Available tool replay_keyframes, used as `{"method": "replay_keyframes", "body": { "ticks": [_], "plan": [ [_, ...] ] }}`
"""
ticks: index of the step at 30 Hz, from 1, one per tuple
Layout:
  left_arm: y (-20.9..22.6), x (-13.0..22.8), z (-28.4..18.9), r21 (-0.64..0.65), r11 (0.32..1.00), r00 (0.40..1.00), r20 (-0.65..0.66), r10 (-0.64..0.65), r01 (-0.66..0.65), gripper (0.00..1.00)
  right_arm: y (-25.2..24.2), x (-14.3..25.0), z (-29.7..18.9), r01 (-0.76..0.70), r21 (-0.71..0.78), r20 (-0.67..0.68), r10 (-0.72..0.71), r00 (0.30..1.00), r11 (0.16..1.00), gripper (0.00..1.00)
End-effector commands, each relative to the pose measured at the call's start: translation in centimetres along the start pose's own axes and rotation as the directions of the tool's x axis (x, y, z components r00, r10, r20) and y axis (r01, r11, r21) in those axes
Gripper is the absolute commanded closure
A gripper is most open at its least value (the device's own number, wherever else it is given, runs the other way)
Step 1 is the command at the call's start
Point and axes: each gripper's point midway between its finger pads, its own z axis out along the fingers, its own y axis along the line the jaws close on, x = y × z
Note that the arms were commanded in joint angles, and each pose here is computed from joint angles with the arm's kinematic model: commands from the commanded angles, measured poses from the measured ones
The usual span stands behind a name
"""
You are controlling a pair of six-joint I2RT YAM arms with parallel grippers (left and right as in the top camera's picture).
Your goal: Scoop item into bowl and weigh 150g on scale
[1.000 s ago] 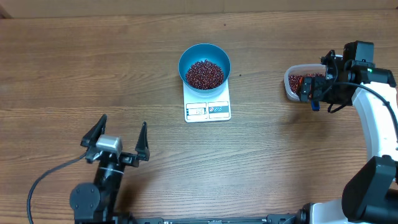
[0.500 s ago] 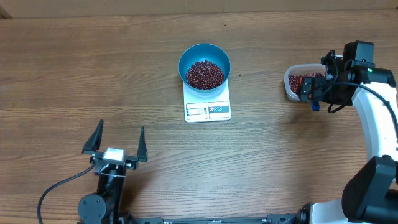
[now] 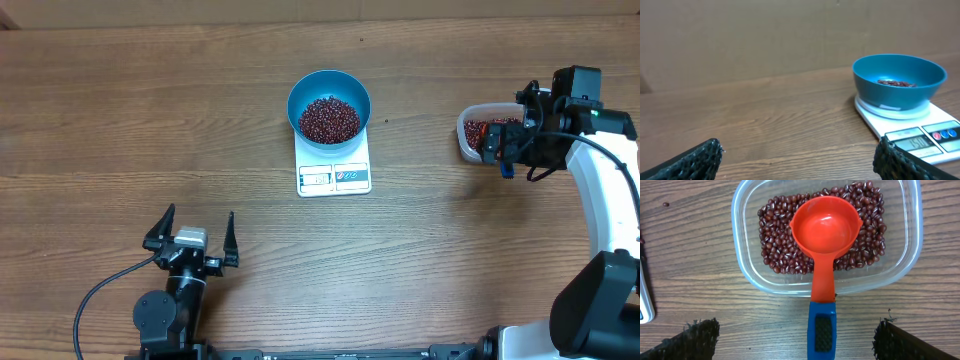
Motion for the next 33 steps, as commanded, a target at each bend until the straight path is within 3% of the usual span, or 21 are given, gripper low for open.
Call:
{"method": "replay_keyframes", "body": {
  "ticks": [1, 33],
  "plan": [
    [1.27, 0.31, -0.09, -0.073, 0.995, 0.997, -0.004, -0.074, 0.074, 0.00, 0.00, -0.03, -0.07, 0.007, -0.001, 0.004, -0.007, 1.000, 1.000, 0.00],
    [1.10, 0.23, -0.07, -0.063, 0.995, 0.997, -0.002, -0.072, 0.072, 0.00, 0.00, -0.03, -0.07, 0.007, -0.001, 0.004, -0.007, 1.000, 1.000, 0.00]
  ]
}}
